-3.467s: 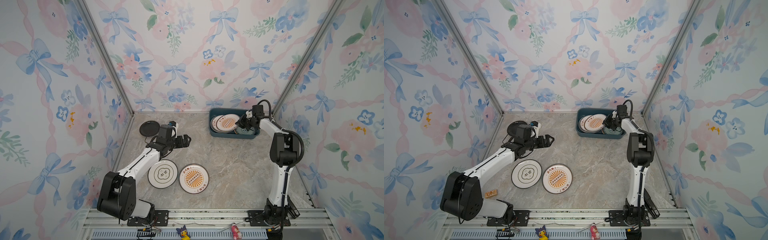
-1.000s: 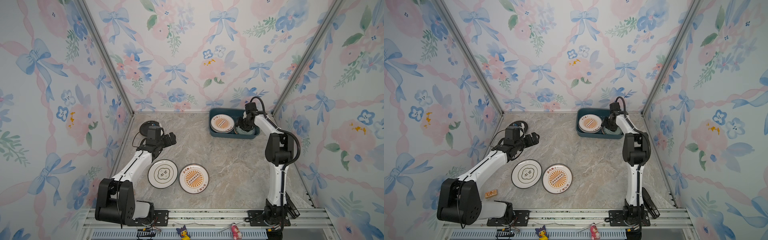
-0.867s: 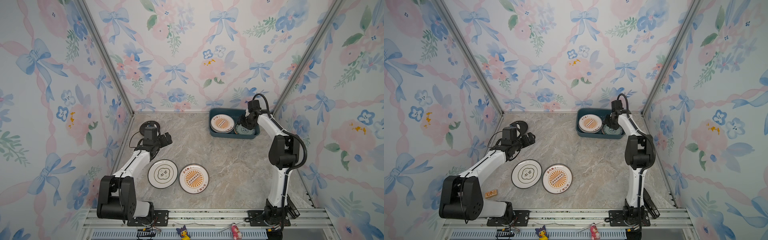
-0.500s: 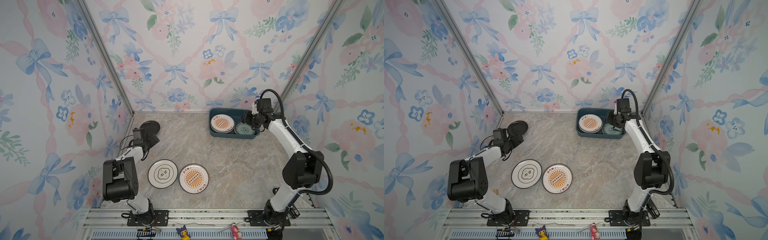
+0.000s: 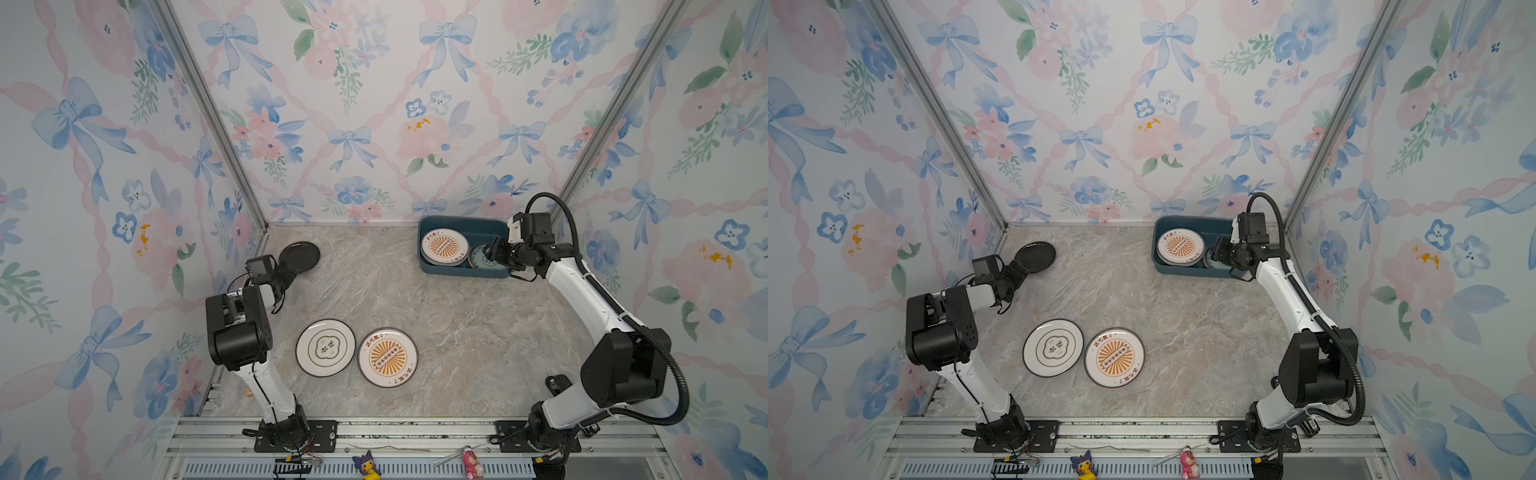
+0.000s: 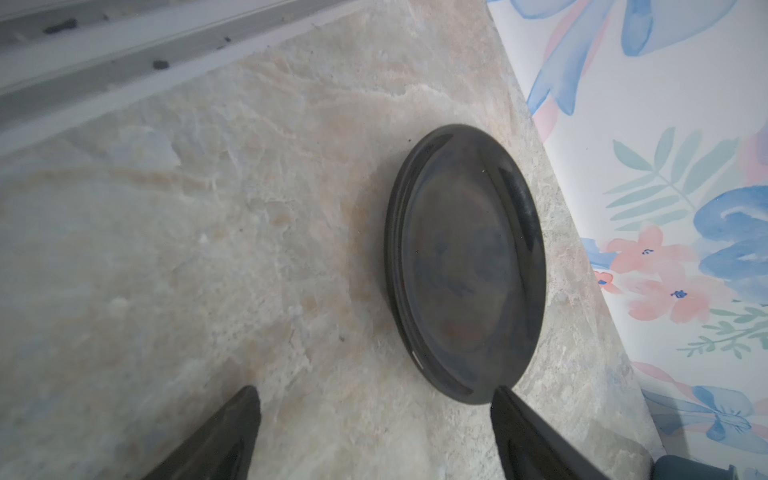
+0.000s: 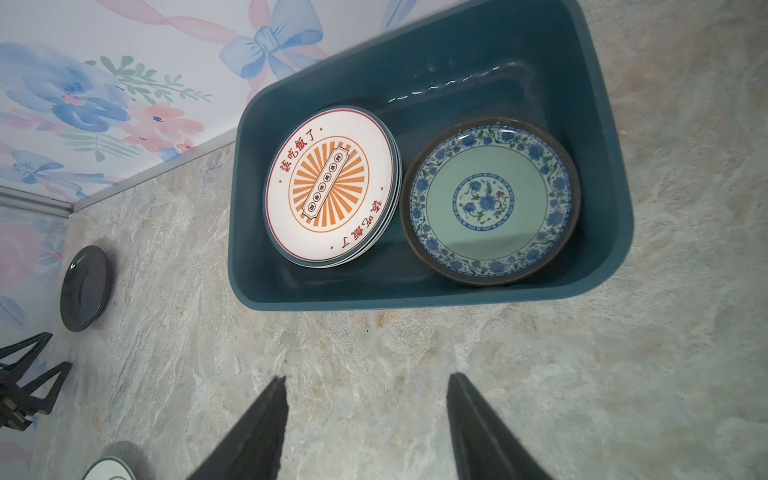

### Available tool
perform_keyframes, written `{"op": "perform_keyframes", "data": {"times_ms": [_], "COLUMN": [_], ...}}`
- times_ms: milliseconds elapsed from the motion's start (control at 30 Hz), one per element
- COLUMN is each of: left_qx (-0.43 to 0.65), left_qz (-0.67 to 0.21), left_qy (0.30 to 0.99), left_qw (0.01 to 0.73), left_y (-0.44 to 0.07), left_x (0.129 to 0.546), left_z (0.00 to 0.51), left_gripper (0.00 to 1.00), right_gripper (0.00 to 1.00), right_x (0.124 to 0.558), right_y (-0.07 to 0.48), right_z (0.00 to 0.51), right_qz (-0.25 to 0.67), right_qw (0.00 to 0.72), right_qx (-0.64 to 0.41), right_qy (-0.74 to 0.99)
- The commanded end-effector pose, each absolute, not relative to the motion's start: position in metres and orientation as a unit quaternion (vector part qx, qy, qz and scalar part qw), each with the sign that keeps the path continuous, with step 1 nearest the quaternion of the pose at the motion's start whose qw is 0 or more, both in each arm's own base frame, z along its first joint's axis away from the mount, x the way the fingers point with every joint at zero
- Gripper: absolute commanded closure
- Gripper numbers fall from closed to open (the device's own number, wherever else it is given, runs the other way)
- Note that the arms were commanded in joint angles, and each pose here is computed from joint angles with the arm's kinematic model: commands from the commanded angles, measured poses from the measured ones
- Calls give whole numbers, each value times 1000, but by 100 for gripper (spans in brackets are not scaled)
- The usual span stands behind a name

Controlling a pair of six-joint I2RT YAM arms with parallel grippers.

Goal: Place the plates into the plastic bin on the countertop
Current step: 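Grasp the black plate edge with the left gripper and tilt it up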

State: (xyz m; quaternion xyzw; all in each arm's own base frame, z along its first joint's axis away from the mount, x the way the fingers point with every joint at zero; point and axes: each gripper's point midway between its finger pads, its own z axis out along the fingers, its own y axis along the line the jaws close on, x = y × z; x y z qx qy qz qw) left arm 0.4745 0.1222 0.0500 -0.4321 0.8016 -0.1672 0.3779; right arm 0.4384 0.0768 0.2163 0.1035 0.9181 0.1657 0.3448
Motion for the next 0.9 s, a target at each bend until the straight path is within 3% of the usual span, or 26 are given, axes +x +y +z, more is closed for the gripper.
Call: {"op": "perform_keyframes", "data": {"times_ms": [0,167,433,700,800,867], "left_qx": [-446,-449,-451,-453,-453,-454], "left_qz": [-184,-199,-203,-213,-216,-221], "left_qy": [800,801,803,804,803,801], "left_qw": [357,341,331,320,321,320], "left_y": [119,117,117,115,113,112], "left_x": [483,495,501,502,499,496], "left_z": [33,15,-5,-23,-26,-28], "left_gripper": [13,24,57,75,78,89], "right_gripper": [39,39,39,39,39,39], "right_x": [436,436,437,436,435,434], "right_y": [81,84,85,89,90,91], "right_z": [215,211,206,203,202,201], "right_qz": [180,188,188,184,183,182], "right_qw": [346,343,337,331,328,327], "right_qx": [96,95,97,91,90,89], "right_qy": [916,915,917,921,922,923]}}
